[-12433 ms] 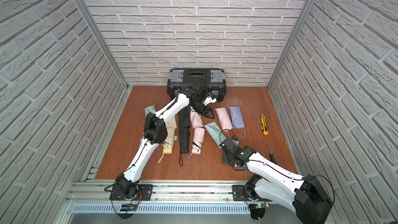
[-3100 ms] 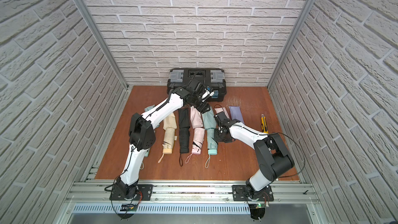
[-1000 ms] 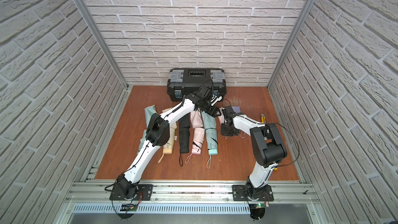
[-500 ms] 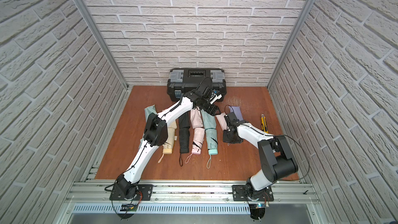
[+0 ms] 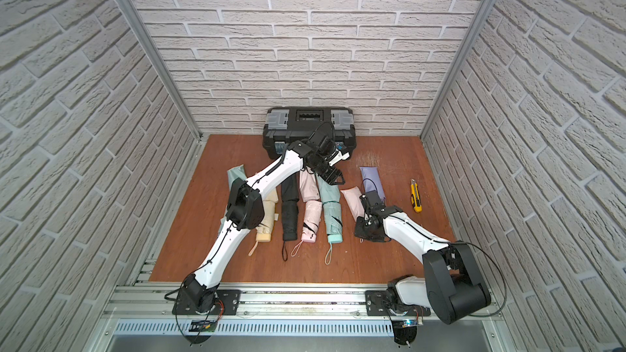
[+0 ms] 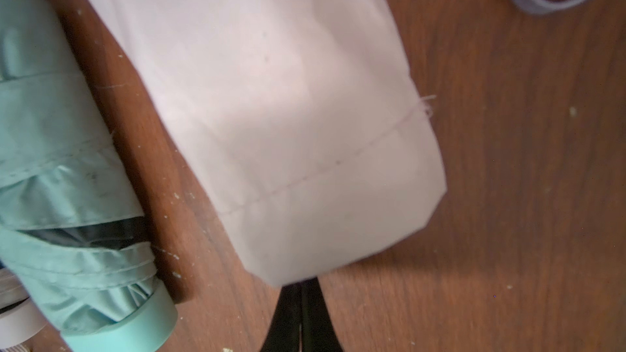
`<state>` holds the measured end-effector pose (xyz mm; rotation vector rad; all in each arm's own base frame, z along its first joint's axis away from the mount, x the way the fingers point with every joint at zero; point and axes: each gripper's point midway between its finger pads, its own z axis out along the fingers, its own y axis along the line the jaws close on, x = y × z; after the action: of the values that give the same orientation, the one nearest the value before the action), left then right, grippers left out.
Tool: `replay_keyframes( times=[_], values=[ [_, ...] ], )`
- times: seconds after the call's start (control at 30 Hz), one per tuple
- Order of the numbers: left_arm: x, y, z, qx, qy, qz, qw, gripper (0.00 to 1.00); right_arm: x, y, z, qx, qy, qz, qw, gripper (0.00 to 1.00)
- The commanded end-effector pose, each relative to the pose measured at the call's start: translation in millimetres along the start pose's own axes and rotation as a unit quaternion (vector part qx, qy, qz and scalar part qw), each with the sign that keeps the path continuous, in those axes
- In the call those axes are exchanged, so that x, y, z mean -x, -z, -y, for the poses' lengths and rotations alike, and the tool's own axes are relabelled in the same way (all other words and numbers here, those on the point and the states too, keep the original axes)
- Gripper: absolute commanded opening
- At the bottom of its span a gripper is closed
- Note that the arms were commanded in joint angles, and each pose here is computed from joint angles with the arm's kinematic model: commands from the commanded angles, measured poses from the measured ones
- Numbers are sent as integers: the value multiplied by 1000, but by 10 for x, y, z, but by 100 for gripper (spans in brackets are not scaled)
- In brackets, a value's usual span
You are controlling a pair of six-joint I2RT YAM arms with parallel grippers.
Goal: Take umbrellas out of sleeves
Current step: Take out the umbrella from the umbrella sleeve.
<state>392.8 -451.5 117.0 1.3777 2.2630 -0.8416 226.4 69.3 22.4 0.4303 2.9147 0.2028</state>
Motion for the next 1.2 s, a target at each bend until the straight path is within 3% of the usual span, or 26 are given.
replay_keyframes(
  times=[0.0, 0.23, 0.5, 0.8, 1.0, 1.17],
  values=[
    [-203, 11, 190, -25, -109, -46, 993, 67, -21, 11, -35, 9, -1, 0, 1000, 3],
    [-351, -79, 374, -27, -323, -89, 942, 68, -109, 13, -16, 15, 2, -7, 1000, 3],
    [-416, -334, 310, -7, -409, -118, 905, 67, -333, 37, 29, 34, -15, -15, 999, 3],
    [-270, -532, 256, 11, -387, -92, 917, 64, -482, 78, 52, 48, -18, -22, 998, 3],
    [-272, -679, 316, 8, -390, -90, 916, 55, -516, 99, 48, 57, -24, -17, 998, 3],
    [-338, -731, 387, -13, -387, -93, 917, 53, -511, 95, 48, 56, -23, -16, 998, 3]
  ],
)
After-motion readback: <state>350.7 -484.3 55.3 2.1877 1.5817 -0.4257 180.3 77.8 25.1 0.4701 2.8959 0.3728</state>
